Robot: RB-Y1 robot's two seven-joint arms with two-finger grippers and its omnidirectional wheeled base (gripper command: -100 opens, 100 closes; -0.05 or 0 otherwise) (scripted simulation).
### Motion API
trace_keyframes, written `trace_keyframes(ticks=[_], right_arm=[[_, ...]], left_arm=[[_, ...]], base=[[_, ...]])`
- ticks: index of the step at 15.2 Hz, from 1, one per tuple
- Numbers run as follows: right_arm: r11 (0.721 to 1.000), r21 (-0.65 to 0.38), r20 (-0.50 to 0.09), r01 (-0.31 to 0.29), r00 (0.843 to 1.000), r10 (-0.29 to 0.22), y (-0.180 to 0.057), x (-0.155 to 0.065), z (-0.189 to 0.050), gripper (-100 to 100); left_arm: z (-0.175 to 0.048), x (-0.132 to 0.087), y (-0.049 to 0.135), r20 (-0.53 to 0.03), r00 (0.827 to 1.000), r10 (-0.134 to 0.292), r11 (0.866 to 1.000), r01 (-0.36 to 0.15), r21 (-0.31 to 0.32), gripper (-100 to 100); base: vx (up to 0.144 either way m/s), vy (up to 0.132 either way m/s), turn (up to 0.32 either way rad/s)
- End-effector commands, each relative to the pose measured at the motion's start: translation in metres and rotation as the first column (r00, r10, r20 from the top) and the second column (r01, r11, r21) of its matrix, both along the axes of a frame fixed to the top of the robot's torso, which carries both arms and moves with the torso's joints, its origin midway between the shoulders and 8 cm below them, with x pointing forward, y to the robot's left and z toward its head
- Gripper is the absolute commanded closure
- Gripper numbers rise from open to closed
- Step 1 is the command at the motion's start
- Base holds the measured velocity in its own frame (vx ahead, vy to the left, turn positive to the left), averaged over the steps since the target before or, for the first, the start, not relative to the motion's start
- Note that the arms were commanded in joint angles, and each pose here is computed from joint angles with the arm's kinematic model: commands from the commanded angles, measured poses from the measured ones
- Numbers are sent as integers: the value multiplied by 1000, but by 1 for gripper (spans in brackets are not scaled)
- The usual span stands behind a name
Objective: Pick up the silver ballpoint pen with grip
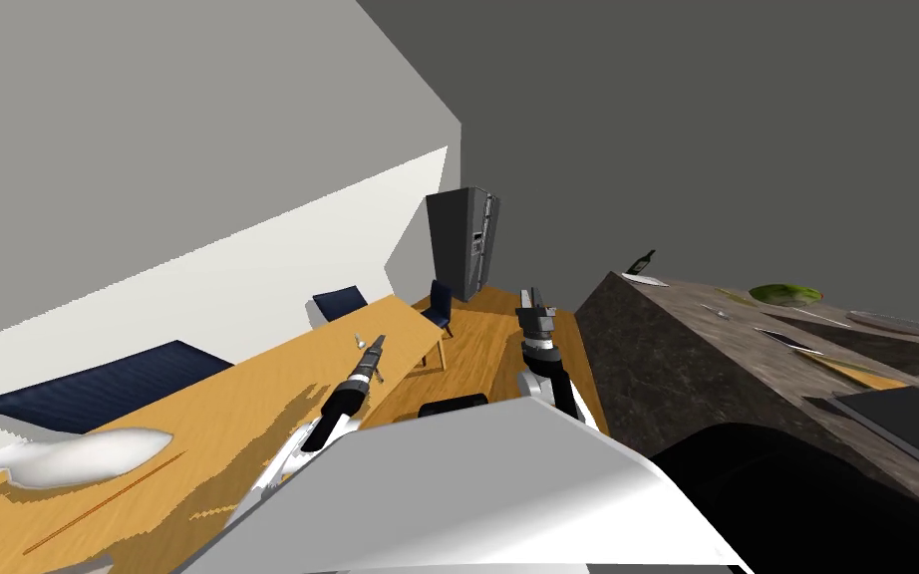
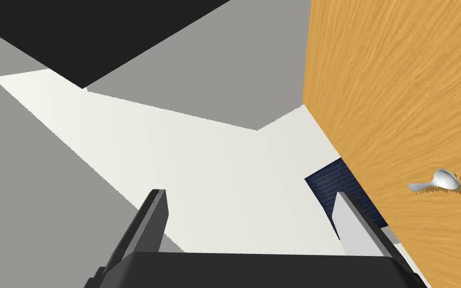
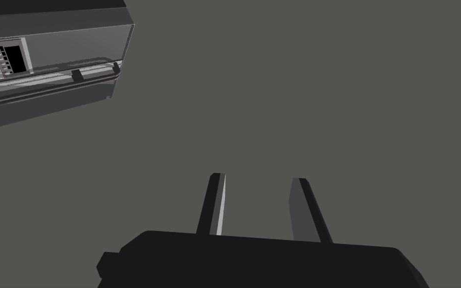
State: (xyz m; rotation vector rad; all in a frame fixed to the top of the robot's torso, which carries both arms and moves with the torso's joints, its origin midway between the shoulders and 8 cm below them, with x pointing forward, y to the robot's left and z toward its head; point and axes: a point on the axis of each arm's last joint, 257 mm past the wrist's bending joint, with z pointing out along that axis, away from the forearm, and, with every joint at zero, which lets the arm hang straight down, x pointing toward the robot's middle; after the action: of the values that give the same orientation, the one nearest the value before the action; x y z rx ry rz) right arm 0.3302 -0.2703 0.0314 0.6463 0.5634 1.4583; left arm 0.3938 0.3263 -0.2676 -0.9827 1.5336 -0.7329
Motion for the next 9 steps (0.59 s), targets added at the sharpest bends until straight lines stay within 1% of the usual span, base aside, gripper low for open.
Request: trace_keyframes(ticks=[1, 3, 4, 5, 6, 7, 9], right_arm=[[1000, 0, 0, 0, 1000, 0, 0, 0, 0, 0], [1000, 0, 0, 0, 1000, 0, 0, 0, 0, 0], [1000, 0, 0, 0, 1000, 0, 0, 0, 0, 0], [1000, 0, 0, 0, 1000, 0, 0, 0, 0, 0], [1000, 0, 0, 0, 1000, 0, 0, 0, 0, 0], [1000, 0, 0, 0, 1000, 0, 0, 0, 0, 0], [1000, 0, 0, 0, 1000, 0, 0, 0, 0, 0]], left_arm=[[-22, -3, 8, -67, 998, 20, 1000, -18, 18, -100], [-28, -5, 10, -89, 996, 30, 999, -29, 20, -100], [-45, -10, 17, -139, 989, 45, 999, -41, 36, -100], [-49, -11, 19, -156, 986, 54, 998, -49, 38, -100], [-50, -12, 20, -159, 986, 55, 998, -50, 38, -100], [-67, -18, 27, -211, 975, 73, 997, -62, 56, -100], [-71, -20, 29, -228, 970, 82, 996, -70, 58, -100]], base=[[17, 23, -161], [19, 26, -127], [17, 21, -200], [20, 26, -188], [14, 22, -45], [20, 21, -150], [16, 25, -124]])
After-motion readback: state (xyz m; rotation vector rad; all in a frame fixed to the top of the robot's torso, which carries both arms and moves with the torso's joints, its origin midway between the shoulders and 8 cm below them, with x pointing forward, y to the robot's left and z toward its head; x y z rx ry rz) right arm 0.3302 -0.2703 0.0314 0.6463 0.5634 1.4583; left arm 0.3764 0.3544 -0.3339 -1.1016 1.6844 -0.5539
